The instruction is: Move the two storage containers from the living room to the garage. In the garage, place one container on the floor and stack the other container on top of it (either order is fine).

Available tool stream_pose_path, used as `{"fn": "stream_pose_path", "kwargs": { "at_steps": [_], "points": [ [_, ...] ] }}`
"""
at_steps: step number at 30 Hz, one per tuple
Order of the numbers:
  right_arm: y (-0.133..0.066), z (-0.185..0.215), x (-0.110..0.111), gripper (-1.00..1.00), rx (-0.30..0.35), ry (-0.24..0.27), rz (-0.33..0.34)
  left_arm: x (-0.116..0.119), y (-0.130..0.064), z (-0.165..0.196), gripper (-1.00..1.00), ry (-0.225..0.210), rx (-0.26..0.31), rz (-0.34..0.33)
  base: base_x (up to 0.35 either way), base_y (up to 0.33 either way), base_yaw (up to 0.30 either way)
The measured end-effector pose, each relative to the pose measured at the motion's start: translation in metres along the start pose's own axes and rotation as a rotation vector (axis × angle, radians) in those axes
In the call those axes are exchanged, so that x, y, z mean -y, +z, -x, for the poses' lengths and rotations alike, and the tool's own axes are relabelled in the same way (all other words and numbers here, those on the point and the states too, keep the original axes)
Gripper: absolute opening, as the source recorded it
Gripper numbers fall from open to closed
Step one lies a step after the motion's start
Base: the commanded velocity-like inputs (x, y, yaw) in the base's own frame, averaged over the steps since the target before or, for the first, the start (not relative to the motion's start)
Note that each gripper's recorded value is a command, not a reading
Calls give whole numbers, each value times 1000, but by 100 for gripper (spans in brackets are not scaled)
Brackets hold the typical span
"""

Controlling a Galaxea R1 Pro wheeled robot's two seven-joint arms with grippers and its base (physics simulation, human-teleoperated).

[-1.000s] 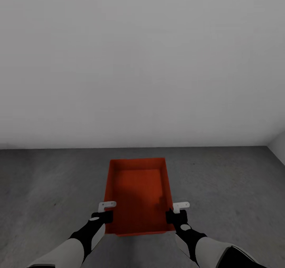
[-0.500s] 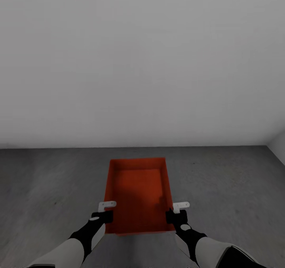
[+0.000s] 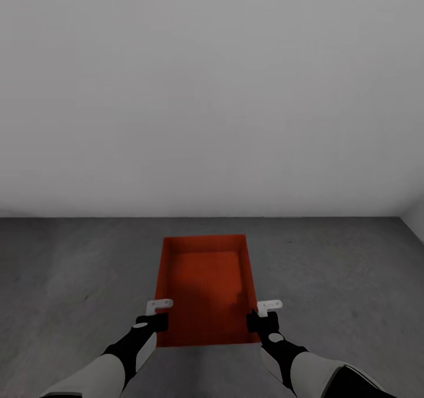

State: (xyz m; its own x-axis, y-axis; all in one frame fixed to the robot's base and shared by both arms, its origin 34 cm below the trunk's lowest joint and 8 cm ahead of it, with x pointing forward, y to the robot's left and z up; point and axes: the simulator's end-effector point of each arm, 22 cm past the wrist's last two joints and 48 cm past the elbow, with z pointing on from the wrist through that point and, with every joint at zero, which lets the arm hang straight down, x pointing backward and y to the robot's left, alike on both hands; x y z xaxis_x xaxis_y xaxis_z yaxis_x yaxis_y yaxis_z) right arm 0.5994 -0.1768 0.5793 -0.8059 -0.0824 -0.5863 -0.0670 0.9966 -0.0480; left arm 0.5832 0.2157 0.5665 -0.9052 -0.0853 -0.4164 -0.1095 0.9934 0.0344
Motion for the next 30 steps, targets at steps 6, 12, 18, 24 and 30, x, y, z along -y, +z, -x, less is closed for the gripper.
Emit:
{"fn": "stream_pose_path", "kwargs": {
  "at_steps": [6,12,18,24,30],
  "points": [
    [0,0,0,-100,0,-2,0,0,0,-1,-100,-1,-1,0,0,0,54],
    [0,0,0,-100,0,-2,0,0,0,-1,-100,-1,-1,0,0,0,3],
    [0,0,0,-100,-1,-2,0,0,0,-1,-100,-1,-2,0,0,0,0],
    [0,0,0,-100,0,-1,0,0,0,0,-100,0,-1,0,1,0,0],
    [0,0,0,-100,0,0,0,0,0,0,-100,0,0,0,123,0,0]
  ]
}}
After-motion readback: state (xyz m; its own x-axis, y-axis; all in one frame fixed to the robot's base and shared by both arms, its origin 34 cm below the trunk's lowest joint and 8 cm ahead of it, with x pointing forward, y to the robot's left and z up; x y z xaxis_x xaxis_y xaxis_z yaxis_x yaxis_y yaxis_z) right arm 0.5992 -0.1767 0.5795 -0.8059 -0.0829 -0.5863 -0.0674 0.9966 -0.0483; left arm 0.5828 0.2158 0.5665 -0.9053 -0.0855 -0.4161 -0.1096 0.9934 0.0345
